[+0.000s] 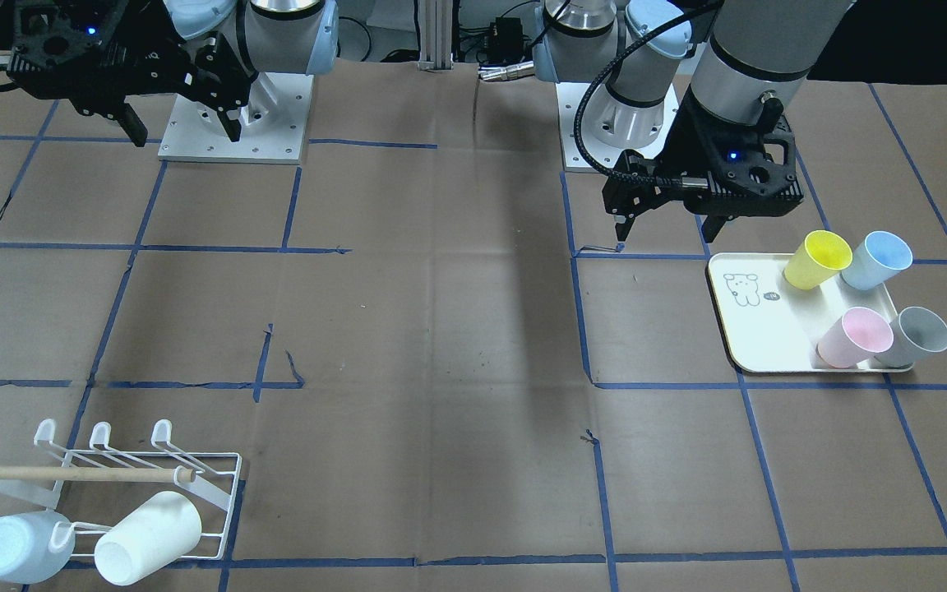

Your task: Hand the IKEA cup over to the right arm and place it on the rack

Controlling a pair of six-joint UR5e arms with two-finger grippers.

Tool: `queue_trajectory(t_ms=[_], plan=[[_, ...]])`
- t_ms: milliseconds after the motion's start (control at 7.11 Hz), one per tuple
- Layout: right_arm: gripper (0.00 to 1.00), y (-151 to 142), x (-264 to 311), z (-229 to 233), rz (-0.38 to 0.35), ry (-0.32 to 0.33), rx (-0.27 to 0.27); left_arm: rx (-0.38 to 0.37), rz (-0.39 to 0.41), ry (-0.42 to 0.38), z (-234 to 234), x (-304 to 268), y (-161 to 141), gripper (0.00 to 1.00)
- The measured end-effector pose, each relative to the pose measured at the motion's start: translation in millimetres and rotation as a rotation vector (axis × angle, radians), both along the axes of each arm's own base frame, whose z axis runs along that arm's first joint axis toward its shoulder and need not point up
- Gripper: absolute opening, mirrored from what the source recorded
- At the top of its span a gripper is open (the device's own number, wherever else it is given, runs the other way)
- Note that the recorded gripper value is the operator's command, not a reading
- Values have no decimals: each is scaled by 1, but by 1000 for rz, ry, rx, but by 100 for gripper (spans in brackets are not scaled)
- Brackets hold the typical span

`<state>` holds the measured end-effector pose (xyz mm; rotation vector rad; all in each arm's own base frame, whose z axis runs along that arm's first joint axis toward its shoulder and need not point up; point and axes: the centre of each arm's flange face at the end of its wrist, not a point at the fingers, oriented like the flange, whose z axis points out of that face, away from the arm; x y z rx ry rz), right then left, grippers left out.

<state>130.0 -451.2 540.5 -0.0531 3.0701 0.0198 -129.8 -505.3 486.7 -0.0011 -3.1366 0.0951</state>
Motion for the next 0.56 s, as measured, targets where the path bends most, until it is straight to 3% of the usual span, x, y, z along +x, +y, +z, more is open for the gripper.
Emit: queue_trajectory(t_ms=[563], plan=[[100, -7, -1, -8, -1, 8, 14, -1, 0, 0, 0, 0, 0, 99]])
